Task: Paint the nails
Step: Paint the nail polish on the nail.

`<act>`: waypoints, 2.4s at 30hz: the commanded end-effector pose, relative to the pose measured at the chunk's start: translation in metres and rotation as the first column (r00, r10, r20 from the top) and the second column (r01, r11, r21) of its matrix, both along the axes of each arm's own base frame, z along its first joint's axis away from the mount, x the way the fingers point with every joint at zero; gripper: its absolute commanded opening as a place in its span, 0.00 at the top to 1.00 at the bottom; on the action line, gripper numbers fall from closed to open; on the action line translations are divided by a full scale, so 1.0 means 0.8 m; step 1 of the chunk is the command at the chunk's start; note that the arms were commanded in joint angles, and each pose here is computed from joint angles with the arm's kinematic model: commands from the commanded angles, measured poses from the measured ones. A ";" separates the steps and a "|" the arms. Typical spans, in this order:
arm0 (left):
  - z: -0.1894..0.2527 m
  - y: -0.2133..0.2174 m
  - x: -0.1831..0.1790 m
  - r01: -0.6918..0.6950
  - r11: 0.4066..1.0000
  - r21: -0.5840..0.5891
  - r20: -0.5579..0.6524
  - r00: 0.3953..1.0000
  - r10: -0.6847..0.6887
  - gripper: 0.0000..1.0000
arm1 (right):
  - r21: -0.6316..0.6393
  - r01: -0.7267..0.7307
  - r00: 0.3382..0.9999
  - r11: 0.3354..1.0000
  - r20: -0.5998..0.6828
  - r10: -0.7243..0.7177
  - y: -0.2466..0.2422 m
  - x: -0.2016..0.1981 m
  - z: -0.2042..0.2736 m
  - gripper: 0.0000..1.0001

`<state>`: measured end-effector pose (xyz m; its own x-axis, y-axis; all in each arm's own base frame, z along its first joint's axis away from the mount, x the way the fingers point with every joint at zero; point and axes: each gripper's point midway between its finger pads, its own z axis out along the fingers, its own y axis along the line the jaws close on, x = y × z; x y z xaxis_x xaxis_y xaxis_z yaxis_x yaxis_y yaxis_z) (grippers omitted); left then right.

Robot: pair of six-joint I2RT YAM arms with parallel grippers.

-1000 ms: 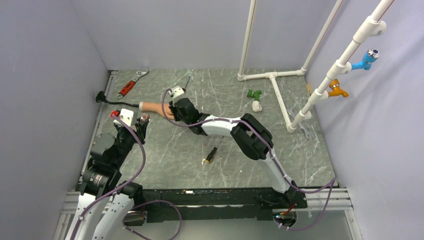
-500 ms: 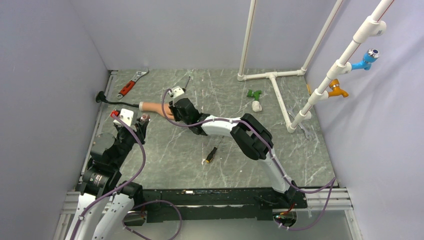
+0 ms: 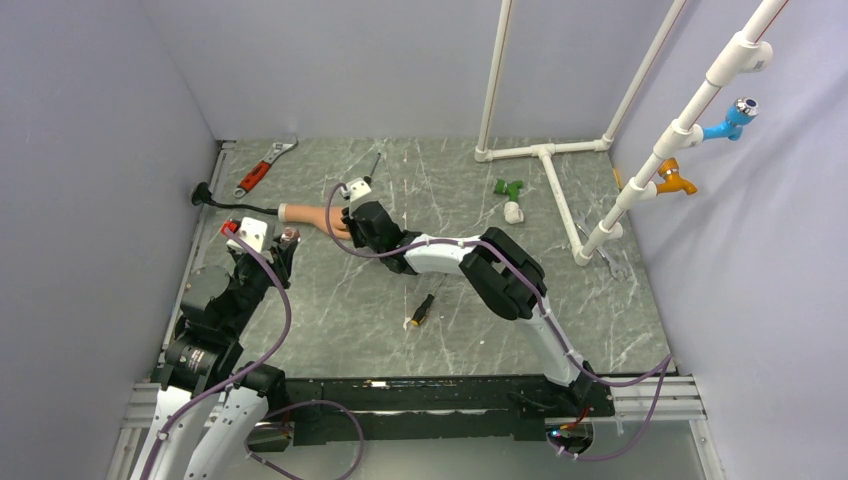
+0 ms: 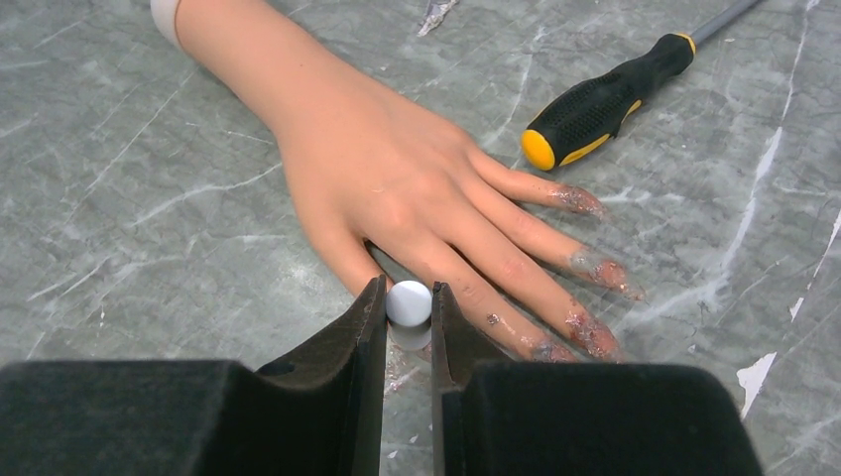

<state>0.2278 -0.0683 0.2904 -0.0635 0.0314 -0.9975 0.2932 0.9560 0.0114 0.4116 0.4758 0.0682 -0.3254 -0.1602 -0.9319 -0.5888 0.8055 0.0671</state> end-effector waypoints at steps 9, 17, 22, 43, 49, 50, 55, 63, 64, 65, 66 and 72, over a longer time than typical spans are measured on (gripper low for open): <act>0.031 0.000 0.001 0.001 1.000 -0.024 0.071 0.997 0.001 1.00 | 0.011 0.046 0.997 0.999 0.063 -0.046 -0.017 0.011 0.035 1.00; 0.030 0.000 0.002 -0.002 1.000 -0.021 0.068 0.998 0.004 1.00 | 0.015 0.048 0.996 0.999 0.069 -0.049 -0.021 0.010 0.040 1.00; 0.028 0.000 0.003 -0.002 1.000 -0.019 0.062 0.998 0.003 1.00 | 0.030 0.047 0.996 0.998 0.077 -0.049 -0.025 0.007 0.052 1.00; 0.012 -0.010 0.014 0.025 1.000 -0.005 0.009 1.000 -0.025 1.00 | 0.163 -0.004 0.989 0.987 0.149 -0.021 -0.098 -0.066 0.181 1.00; 0.007 -0.013 0.017 0.043 0.999 0.013 0.002 0.999 -0.043 1.00 | 0.176 -0.018 0.988 0.984 0.157 -0.010 -0.132 -0.096 0.199 1.00; 0.006 -0.013 0.018 0.047 0.999 0.028 0.002 0.999 -0.047 1.00 | 0.185 -0.017 0.987 0.983 0.162 -0.013 -0.140 -0.100 0.206 1.00; 0.000 -0.023 0.021 0.092 0.995 0.048 -0.009 0.996 -0.092 1.00 | 0.210 -0.024 0.986 0.977 0.166 -0.011 -0.166 -0.120 0.214 1.00; -0.006 -0.045 0.018 0.207 0.975 0.079 0.003 0.978 -0.208 1.00 | 0.293 -0.020 0.995 0.956 0.100 -0.010 -0.201 -0.139 0.215 1.00; -0.007 -0.049 0.016 0.225 0.971 0.082 0.006 0.974 -0.226 1.00 | 0.313 -0.037 0.997 0.949 0.082 0.012 -0.202 -0.143 0.216 1.00; -0.007 -0.053 0.015 0.245 0.966 0.084 0.012 0.969 -0.246 1.00 | 0.333 -0.061 0.997 0.941 0.065 0.042 -0.203 -0.149 0.219 1.00; -0.009 -0.056 0.014 0.259 0.962 0.086 0.013 0.965 -0.261 1.00 | 0.351 -0.077 0.997 0.933 0.056 0.061 -0.205 -0.153 0.222 1.00; -0.016 -0.081 0.008 0.378 0.922 0.085 0.002 0.925 -0.379 1.00 | 0.388 -0.174 0.985 0.905 0.053 0.167 -0.212 -0.174 0.241 1.00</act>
